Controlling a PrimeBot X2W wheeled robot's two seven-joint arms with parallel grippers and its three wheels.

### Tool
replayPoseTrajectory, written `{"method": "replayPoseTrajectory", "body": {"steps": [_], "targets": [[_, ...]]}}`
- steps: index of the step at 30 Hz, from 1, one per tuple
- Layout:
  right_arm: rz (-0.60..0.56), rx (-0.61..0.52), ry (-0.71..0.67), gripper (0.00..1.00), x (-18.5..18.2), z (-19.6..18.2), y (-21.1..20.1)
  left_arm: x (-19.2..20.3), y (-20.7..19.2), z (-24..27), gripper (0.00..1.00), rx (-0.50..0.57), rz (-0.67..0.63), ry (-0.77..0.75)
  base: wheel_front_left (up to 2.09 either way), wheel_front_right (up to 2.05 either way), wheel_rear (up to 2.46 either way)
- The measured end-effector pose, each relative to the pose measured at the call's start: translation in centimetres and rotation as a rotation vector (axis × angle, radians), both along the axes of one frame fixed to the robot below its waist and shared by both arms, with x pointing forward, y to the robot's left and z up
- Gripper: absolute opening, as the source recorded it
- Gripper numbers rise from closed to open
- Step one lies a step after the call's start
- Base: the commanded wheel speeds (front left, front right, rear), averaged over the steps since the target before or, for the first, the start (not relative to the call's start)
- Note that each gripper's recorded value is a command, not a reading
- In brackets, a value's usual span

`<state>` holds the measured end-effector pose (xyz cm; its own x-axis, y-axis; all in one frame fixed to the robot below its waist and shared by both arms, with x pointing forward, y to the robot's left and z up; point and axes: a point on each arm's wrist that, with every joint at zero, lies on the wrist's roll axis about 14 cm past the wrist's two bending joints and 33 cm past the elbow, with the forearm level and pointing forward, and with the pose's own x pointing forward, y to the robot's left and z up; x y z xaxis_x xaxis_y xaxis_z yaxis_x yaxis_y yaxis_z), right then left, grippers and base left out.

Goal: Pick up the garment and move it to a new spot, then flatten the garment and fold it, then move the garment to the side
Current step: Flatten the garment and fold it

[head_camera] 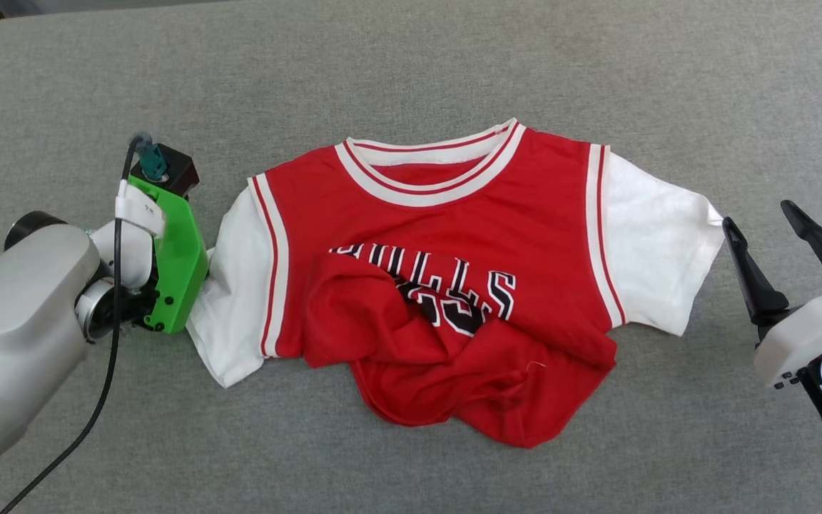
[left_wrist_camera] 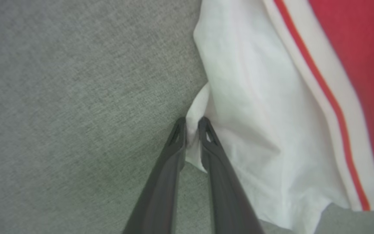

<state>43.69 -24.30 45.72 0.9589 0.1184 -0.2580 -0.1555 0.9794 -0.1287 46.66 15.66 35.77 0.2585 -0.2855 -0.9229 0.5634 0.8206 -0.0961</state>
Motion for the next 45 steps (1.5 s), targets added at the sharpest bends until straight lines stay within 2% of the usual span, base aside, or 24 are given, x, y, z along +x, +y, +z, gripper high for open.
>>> {"method": "replayPoseTrajectory", "body": {"steps": [4,7,11,15,17,22,27,29,36,41,45], "targets": [[-0.003,-0.009,-0.041,1.00,0.2,1.6,-0.5,0.3,0.0,0.9,0.00,-0.047,0.020,-0.084,0.00,0.00,0.00],[-0.001,-0.049,-0.075,1.00,0.7,3.4,-1.4,1.0,-0.3,2.5,0.00,-0.143,0.084,-0.177,0.00,0.00,0.00],[0.027,-0.112,-0.109,1.00,1.8,6.4,-2.0,2.3,0.7,5.6,0.00,-0.182,0.119,-0.320,0.00,0.00,0.00],[0.089,-0.152,-0.049,1.00,2.6,7.6,-1.1,2.9,1.3,8.7,0.00,-0.204,0.123,-0.445,0.00,0.00,0.00],[0.125,-0.162,0.038,1.00,2.6,7.0,-0.6,2.9,1.4,10.0,0.00,-0.212,0.122,-0.497,0.00,0.00,0.00],[0.188,-0.171,0.373,1.00,1.4,3.5,-0.1,2.5,1.1,12.2,0.00,-0.236,0.129,-0.575,0.00,0.00,0.00],[0.180,-0.212,0.589,1.00,1.5,1.2,-1.0,2.5,0.5,12.5,0.00,-0.261,0.140,-0.602,0.00,0.00,0.00],[0.172,-0.192,0.660,1.00,1.7,-0.2,-1.1,2.5,0.3,12.3,0.00,-0.266,0.142,-0.605,0.00,0.00,0.00],[0.183,-0.127,0.792,1.00,2.9,-5.0,0.8,3.0,0.5,10.8,0.00,-0.263,0.151,-0.594,0.00,0.00,0.00],[0.194,-0.136,0.903,1.00,1.6,-9.4,1.3,3.4,1.0,9.6,0.00,-0.252,0.169,-0.579,0.00,0.00,0.00],[0.189,-0.120,0.921,1.00,1.4,-10.6,1.2,3.5,1.2,9.0,0.00,-0.252,0.183,-0.575,0.00,0.00,0.00]]}}
